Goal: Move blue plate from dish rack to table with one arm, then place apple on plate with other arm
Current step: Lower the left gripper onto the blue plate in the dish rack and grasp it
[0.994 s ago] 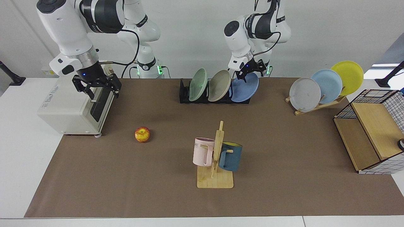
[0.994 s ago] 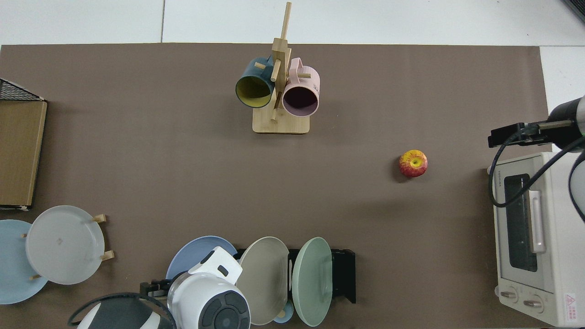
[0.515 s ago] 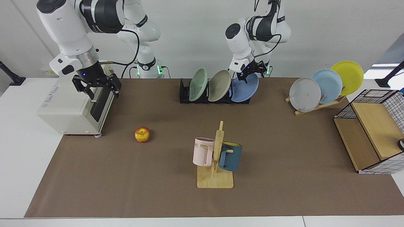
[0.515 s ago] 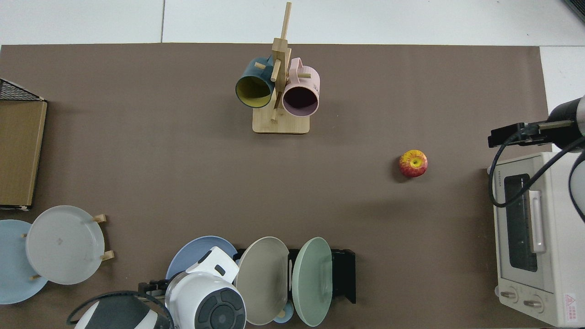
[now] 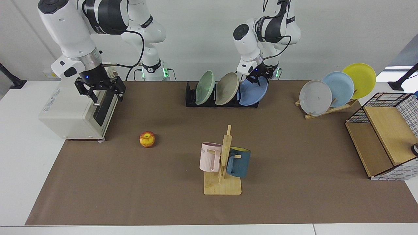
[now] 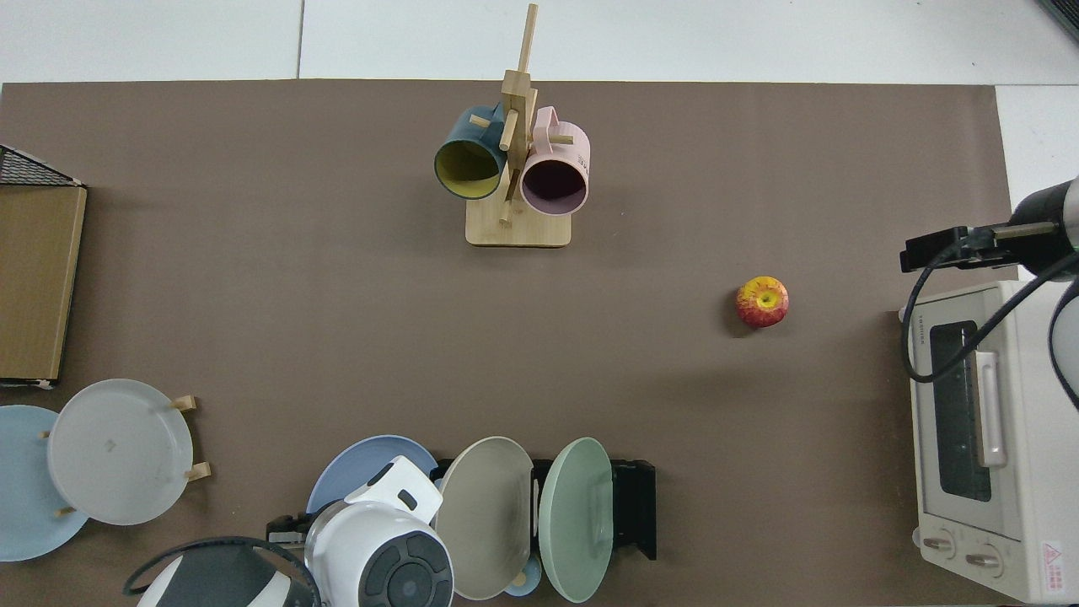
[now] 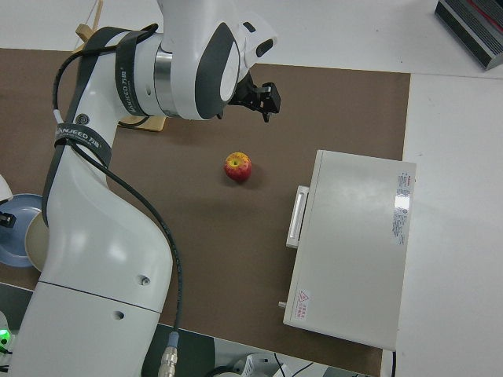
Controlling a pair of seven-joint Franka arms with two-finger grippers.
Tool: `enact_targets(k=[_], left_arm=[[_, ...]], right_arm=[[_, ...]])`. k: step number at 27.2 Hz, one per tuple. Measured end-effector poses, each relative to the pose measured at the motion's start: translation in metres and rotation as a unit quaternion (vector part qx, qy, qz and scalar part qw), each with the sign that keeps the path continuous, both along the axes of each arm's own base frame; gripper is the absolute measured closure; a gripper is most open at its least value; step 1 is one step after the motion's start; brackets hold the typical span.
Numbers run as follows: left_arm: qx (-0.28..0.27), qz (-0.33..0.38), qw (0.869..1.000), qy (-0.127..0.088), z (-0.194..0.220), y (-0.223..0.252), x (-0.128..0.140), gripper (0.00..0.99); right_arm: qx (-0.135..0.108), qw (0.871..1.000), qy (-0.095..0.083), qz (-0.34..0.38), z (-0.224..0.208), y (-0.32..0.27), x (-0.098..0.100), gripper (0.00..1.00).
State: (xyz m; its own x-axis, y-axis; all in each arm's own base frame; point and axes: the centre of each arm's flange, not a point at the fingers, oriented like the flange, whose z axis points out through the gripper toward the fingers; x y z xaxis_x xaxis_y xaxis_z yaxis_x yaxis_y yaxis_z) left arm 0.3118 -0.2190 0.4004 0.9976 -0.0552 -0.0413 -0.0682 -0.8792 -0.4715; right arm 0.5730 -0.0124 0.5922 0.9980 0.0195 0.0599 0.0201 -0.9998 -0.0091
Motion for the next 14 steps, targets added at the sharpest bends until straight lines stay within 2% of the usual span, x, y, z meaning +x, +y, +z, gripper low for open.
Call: enact_targets(k=[2, 4, 7, 9, 12, 13, 14], left_arm=[[0.000, -0.002, 1.000, 0.001, 0.0000, 0.0001, 0.0001, 0.537], [0.000, -0.005, 1.000, 0.002, 0.0006, 0.0008, 0.0004, 0.599], [-0.001, -0.009, 1.000, 0.005, 0.0014, 0.0021, 0.0011, 0.604], [-0.001, -0.011, 1.000, 0.007, 0.0027, 0.0037, 0.0019, 0.674], [0.000, -0.017, 1.000, 0.010, 0.0037, 0.0047, 0.0022, 0.692], [0.002, -0.019, 1.000, 0.013, 0.0052, 0.0064, 0.0026, 0.775], [0.003, -0.022, 1.000, 0.015, 0.0071, 0.0083, 0.0035, 0.806]], right_arm=[[0.000, 1.000, 0.000, -0.002, 0.0000, -0.0013, 0.0000, 0.00], [0.000, 1.000, 0.000, -0.003, 0.0000, -0.0030, -0.0001, 0.00], [0.000, 1.000, 0.000, -0.004, 0.0000, -0.0035, -0.0001, 0.00], [0.000, 1.000, 0.000, -0.003, 0.0000, -0.0026, -0.0001, 0.00], [0.000, 1.000, 0.000, -0.004, 0.0000, -0.0030, -0.0001, 0.00], [0.000, 1.000, 0.000, -0.005, 0.0000, -0.0041, -0.0001, 0.00], [0.000, 1.000, 0.000, -0.005, 0.0001, -0.0051, -0.0001, 0.00]])
